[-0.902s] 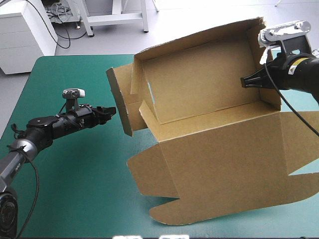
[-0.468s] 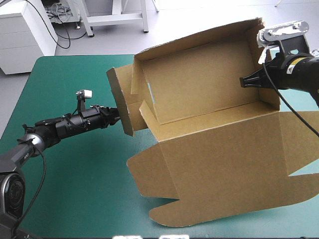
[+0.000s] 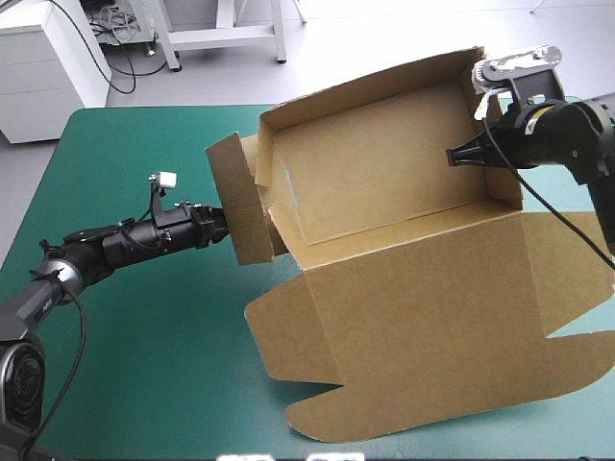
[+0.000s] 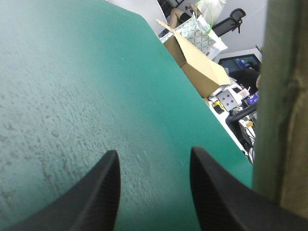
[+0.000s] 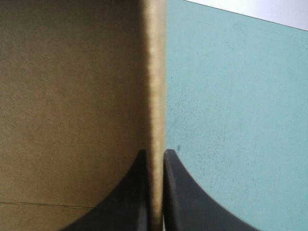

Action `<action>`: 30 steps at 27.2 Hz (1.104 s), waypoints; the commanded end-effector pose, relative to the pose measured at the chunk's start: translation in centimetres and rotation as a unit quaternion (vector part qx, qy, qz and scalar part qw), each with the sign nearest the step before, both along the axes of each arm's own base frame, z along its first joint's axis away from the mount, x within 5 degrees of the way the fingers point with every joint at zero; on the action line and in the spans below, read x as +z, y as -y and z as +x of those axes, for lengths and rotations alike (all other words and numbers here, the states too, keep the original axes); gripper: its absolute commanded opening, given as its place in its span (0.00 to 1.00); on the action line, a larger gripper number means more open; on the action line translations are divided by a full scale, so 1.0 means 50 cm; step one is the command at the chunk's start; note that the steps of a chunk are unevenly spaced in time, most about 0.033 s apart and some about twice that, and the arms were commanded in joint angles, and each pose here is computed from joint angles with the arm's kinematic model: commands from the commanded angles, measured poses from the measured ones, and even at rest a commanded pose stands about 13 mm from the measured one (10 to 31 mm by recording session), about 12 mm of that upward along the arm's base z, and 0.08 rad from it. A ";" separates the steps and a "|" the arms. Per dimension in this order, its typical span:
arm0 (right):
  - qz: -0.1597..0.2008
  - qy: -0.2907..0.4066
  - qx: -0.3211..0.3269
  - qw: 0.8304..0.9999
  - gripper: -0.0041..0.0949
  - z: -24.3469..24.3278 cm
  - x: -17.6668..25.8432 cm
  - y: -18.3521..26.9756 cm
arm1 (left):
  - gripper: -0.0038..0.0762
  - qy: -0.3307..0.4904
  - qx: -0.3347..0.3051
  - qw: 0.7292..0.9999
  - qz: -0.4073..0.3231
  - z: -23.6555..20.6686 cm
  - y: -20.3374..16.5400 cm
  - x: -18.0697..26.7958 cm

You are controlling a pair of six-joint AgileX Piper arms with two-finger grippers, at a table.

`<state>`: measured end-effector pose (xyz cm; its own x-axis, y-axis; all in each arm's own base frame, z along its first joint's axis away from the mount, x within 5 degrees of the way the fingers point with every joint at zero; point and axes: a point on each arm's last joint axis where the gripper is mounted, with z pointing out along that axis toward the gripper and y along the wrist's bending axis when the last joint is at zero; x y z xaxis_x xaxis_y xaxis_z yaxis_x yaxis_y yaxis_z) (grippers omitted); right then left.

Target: Fold the box

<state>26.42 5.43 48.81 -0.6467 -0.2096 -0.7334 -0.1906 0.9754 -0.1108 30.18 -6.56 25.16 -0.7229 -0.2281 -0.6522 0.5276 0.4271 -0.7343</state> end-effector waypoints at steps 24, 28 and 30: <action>-0.030 0.000 0.038 0.999 0.03 0.104 -0.063 -0.087 | 0.46 0.061 -0.029 0.995 -0.068 -0.068 0.037 0.154; -0.018 0.012 0.049 0.999 0.03 0.111 -0.070 -0.120 | 0.47 0.039 -0.004 0.998 -0.048 -0.058 0.033 0.149; -0.017 0.023 0.053 0.998 0.03 0.107 -0.066 -0.136 | 0.47 0.012 0.020 0.999 -0.022 -0.052 0.028 0.136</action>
